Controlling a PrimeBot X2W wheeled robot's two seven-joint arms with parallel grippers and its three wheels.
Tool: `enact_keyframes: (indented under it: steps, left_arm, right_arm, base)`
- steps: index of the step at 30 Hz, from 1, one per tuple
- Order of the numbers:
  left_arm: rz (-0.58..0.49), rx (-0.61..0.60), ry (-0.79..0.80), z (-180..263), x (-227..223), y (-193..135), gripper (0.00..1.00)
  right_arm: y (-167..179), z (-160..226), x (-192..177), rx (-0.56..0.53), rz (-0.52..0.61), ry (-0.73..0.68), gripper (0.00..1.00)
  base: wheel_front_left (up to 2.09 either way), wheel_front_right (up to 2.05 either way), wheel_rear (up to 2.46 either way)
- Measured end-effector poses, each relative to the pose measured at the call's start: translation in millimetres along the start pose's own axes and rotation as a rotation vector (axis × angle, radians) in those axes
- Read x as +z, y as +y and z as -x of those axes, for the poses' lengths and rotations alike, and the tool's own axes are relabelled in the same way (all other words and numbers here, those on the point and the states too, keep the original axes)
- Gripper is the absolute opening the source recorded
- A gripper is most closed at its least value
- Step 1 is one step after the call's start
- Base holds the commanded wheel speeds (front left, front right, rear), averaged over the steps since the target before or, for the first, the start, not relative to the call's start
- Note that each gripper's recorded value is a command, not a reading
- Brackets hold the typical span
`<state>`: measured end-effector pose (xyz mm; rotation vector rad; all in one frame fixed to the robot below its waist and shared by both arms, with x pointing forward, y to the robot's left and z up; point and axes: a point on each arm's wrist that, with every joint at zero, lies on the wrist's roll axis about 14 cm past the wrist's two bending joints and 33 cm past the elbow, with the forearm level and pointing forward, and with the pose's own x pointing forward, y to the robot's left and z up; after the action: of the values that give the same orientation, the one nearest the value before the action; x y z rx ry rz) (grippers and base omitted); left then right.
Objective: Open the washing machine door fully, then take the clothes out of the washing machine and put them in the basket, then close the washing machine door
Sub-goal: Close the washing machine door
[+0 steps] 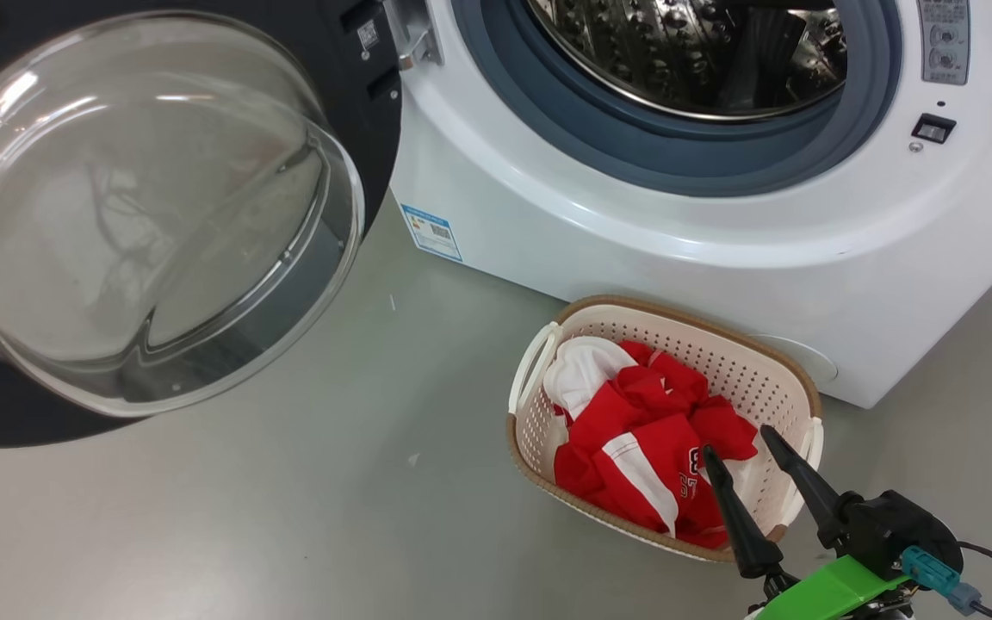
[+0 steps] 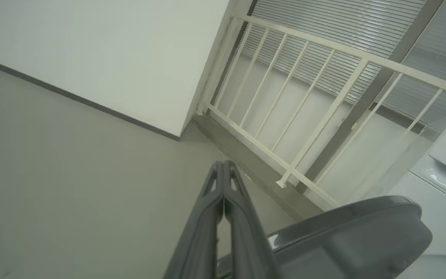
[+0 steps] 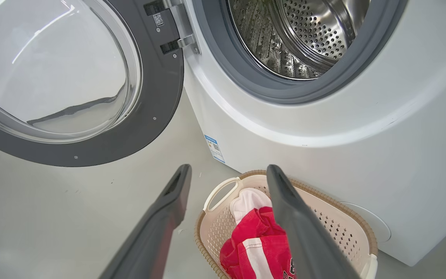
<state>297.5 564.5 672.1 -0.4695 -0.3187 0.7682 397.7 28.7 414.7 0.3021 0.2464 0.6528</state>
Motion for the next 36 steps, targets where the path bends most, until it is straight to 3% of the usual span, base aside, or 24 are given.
enact_keyframes:
  steps: [3, 12, 36]
  left_arm:
    - [0.091, 0.033, 0.125, -1, -23, 8, 0.0]
    - [0.151, 0.042, 0.398, 10, -57, 14, 0.0]
    - [0.082, -0.121, 0.603, 45, -60, -5, 0.0]
  right_arm:
    - [-2, 0, -5, -0.003, -0.007, 0.012, 1.0]
    - [0, -5, -6, 0.005, -0.011, 0.015, 1.0]
    - [8, 3, 14, 0.002, 0.016, -0.033, 1.0]
  base:
    - [0.0, 0.0, 0.0]
    - [0.0, 0.0, 0.0]
    - [0.0, 0.0, 0.0]
